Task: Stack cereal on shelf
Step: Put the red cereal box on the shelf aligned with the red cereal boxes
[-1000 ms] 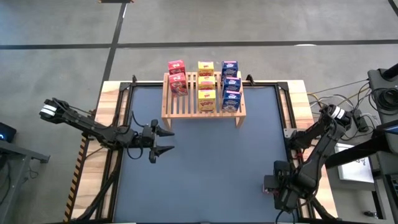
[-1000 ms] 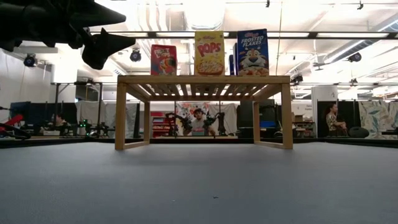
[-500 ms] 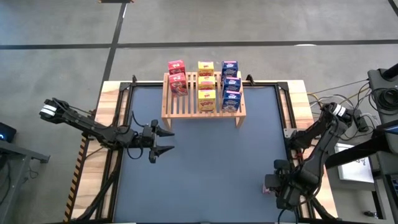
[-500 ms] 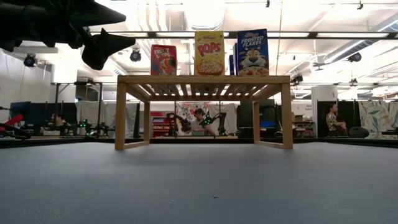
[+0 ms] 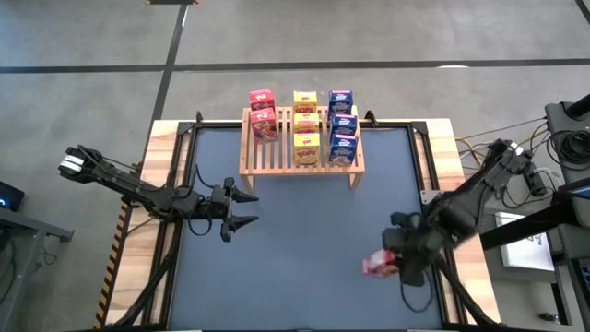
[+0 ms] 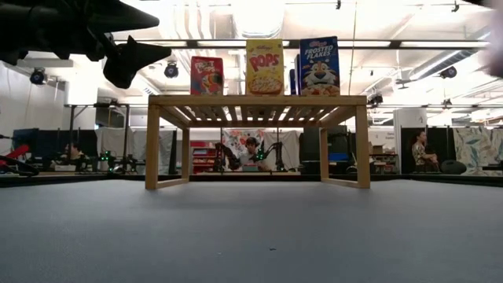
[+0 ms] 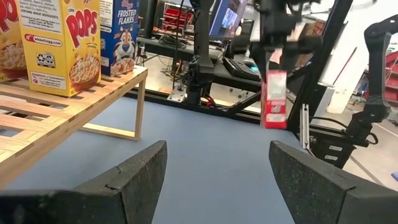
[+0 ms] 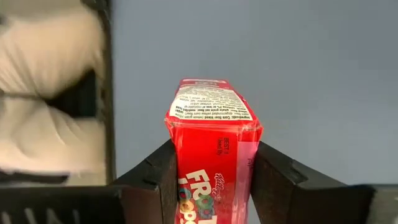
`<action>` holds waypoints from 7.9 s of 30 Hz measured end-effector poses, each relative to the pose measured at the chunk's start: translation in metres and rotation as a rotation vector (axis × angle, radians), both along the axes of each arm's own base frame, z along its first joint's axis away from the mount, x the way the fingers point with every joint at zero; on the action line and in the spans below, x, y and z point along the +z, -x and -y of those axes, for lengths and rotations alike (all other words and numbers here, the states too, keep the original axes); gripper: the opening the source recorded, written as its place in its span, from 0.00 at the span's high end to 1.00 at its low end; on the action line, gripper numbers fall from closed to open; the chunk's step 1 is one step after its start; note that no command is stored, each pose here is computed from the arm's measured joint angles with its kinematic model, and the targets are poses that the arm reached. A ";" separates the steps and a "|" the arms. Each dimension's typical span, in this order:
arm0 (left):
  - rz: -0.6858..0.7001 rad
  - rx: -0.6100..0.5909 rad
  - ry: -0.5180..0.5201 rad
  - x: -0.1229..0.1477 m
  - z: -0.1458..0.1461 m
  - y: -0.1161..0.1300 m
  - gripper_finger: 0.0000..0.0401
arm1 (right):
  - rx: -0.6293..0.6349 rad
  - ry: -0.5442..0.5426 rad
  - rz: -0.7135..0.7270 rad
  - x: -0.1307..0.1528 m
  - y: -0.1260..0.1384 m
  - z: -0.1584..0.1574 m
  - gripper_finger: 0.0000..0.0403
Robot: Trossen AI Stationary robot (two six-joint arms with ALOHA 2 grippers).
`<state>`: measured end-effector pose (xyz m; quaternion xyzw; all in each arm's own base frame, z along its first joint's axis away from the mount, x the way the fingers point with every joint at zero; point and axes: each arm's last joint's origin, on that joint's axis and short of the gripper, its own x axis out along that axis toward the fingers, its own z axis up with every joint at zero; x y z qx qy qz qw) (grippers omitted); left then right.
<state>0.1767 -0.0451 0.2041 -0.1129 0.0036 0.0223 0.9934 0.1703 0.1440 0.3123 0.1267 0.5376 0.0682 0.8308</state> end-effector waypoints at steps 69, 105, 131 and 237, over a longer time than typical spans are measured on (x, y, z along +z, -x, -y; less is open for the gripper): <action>-0.249 0.218 -0.298 0.144 0.004 -0.036 0.21 | 0.277 0.348 0.475 0.137 -0.196 0.178 0.63; -0.308 0.237 -0.226 0.151 -0.015 -0.072 0.06 | 0.290 0.312 0.423 0.116 -0.216 0.168 0.64; -0.433 0.196 -0.258 0.149 -0.011 -0.091 0.42 | 0.284 0.317 0.438 0.118 -0.217 0.167 0.64; 0.065 0.128 -0.258 0.015 -0.153 -0.014 0.50 | 0.234 0.502 0.989 0.122 -0.034 0.118 0.42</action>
